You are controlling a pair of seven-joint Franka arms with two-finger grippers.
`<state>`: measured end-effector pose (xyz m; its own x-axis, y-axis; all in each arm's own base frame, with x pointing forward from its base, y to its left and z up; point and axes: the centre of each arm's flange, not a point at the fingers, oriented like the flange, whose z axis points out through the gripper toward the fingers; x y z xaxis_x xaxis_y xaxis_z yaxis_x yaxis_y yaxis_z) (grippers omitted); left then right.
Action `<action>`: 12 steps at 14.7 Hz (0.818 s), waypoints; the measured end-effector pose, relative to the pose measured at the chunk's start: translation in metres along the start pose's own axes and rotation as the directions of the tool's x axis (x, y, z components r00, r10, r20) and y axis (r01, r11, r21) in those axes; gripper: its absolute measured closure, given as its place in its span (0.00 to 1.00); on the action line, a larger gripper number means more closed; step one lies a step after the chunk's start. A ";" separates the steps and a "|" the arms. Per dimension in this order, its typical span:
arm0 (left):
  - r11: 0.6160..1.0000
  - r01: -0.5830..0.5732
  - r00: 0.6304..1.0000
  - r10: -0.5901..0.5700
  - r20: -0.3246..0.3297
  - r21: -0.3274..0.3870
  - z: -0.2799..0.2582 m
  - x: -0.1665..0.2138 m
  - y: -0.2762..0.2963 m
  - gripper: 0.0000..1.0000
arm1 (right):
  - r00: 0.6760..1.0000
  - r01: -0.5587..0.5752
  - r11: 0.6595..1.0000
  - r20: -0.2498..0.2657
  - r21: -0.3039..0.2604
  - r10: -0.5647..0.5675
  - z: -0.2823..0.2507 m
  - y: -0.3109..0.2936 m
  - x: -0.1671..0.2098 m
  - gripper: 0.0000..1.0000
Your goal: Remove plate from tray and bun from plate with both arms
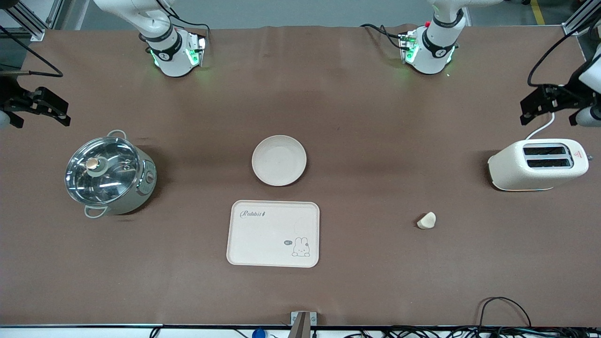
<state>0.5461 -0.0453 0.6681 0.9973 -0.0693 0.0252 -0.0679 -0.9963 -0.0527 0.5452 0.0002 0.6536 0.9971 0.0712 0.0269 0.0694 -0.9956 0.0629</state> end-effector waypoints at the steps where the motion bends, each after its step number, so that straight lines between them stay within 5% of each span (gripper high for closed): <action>1: 1.000 0.001 1.000 -0.001 0.006 -0.002 -0.001 -0.004 0.000 0.00 | 1.000 0.000 1.000 0.000 0.000 0.000 0.000 0.000 0.000 0.00; 12: 1.000 0.002 1.000 -0.002 0.018 -0.014 -0.004 -0.032 0.003 0.00 | 1.000 0.002 1.000 0.004 0.000 -0.002 0.000 -0.001 0.000 0.00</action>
<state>0.5139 -0.0463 0.6708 0.9977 -0.0668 0.0073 -0.0664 -0.9971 -0.0383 0.5448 0.0013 0.6532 0.9971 0.0729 0.0230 0.0713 -0.9955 0.0627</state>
